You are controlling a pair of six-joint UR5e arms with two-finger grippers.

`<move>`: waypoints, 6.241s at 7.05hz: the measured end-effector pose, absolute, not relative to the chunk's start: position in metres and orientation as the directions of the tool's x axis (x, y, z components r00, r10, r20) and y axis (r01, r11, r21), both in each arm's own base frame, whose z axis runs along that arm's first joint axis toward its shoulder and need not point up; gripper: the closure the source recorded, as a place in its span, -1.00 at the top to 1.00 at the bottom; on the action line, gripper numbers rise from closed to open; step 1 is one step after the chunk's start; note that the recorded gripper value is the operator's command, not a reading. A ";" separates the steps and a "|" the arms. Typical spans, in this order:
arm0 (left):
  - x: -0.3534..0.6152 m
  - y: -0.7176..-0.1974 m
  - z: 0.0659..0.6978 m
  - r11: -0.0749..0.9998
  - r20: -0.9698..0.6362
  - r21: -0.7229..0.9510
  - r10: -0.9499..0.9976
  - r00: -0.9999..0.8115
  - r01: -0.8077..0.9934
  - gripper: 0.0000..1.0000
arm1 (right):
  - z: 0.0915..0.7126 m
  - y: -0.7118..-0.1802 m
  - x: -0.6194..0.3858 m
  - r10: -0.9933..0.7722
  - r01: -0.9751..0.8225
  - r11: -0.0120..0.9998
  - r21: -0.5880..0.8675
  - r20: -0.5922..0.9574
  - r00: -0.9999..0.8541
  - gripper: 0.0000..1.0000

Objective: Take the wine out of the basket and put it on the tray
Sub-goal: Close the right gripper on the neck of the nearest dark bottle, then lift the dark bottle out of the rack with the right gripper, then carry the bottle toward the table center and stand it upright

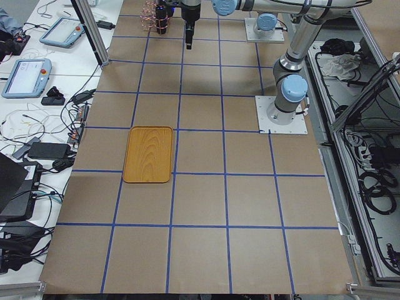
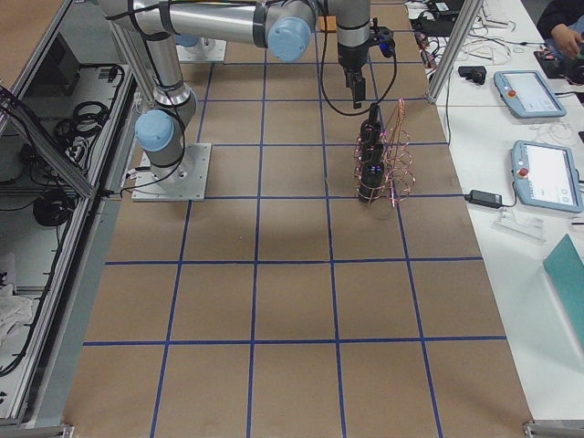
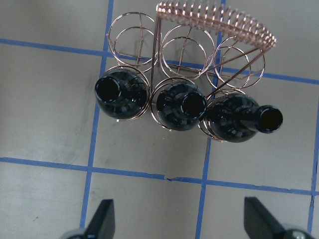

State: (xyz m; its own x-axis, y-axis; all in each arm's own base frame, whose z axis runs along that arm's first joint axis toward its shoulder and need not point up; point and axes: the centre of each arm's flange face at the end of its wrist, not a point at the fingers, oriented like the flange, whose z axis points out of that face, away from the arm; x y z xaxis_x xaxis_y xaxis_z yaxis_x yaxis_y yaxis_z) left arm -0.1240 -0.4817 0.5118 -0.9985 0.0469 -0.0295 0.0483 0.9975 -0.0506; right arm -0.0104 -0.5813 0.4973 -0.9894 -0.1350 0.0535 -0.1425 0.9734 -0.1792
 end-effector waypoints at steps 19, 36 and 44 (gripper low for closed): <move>-0.124 -0.480 0.510 0.998 -0.034 -0.050 0.048 -0.998 0.050 1.00 | 0.420 -0.652 -0.025 -0.115 -0.121 0.973 -0.195 0.041 -0.993 -1.00; -0.121 -0.477 0.515 0.995 -0.043 -0.061 0.077 -0.996 0.080 1.00 | 0.491 -0.479 0.349 0.073 0.079 0.992 -0.094 -0.069 -0.995 -1.00; -0.097 -0.471 0.526 0.983 -0.059 -0.072 0.163 -0.985 0.167 1.00 | 0.393 -0.428 0.447 0.080 0.083 0.995 -0.051 -0.051 -0.995 0.68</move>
State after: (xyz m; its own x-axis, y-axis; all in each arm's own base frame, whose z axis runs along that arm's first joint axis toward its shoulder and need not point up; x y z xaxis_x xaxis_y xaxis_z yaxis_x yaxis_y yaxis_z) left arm -0.0966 -0.4712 0.5258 -0.9849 0.1630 -0.0588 0.1670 0.9833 -0.0720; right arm 0.4474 -0.4281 0.3933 -0.9954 0.0804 -0.0513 0.0830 0.9952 -0.0511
